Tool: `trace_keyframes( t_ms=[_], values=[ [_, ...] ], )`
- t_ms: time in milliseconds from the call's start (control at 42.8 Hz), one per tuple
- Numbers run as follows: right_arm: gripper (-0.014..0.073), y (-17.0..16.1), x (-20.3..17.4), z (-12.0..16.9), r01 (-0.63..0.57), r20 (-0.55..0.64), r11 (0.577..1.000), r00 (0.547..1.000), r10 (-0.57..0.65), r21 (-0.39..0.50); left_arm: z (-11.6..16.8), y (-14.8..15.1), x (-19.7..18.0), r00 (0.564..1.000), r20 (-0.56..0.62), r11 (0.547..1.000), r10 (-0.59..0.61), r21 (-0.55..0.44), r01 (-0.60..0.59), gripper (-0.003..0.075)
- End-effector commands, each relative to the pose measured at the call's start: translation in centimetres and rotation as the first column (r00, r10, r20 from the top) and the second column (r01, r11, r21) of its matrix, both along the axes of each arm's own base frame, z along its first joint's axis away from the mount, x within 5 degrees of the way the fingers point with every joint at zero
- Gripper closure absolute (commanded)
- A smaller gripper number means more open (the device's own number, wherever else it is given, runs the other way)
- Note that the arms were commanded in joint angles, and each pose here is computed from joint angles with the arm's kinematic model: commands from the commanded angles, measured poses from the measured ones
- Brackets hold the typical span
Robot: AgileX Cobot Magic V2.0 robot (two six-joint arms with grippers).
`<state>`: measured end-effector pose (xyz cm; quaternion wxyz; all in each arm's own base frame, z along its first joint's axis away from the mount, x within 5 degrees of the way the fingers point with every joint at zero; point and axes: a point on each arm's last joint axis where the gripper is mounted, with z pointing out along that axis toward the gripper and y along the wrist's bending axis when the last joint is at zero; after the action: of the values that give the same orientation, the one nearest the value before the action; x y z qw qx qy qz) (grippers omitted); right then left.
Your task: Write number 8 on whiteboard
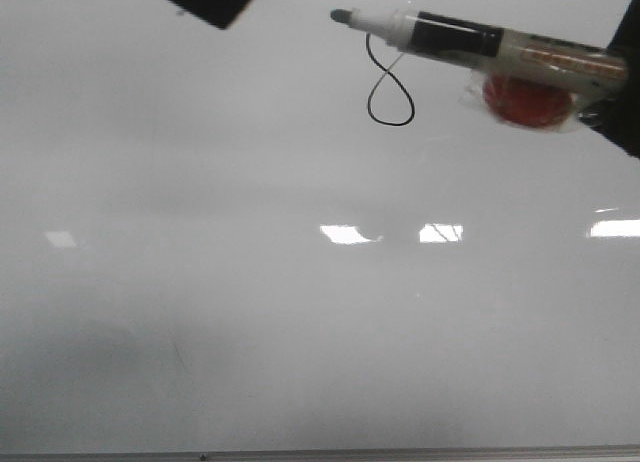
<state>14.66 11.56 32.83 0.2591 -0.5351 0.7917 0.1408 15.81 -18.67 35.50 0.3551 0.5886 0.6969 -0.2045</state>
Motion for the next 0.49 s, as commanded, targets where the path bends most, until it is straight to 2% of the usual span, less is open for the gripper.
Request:
trace_keyframes(
  t_ms=[0,210,420,467],
  values=[
    [0.0663,0.1,-0.7,1.3,-0.042,0.037,0.998,0.998,0.040,0.041,1.8,-2.4,-0.4,0.998,0.031,0.995,-0.061,-0.074,0.063,0.0153],
    [0.0663,0.0,-0.9,1.2,-0.047,0.025,0.998,0.999,0.047,0.034,1.0,-6.4,-0.2,0.988,0.005,0.987,-0.156,-0.043,0.156,0.0155],
    [0.0663,0.0,-0.9,1.2,-0.050,0.022,0.998,0.999,0.049,0.032,0.3,-7.5,0.1,0.979,-0.020,0.979,-0.202,-0.001,0.202,0.0158],
    [0.0663,0.0,-0.9,1.2,-0.050,0.022,0.998,0.999,0.049,0.032,0.1,-7.6,0.1,0.978,-0.031,0.978,-0.207,0.006,0.207,0.0179]
  ],
)
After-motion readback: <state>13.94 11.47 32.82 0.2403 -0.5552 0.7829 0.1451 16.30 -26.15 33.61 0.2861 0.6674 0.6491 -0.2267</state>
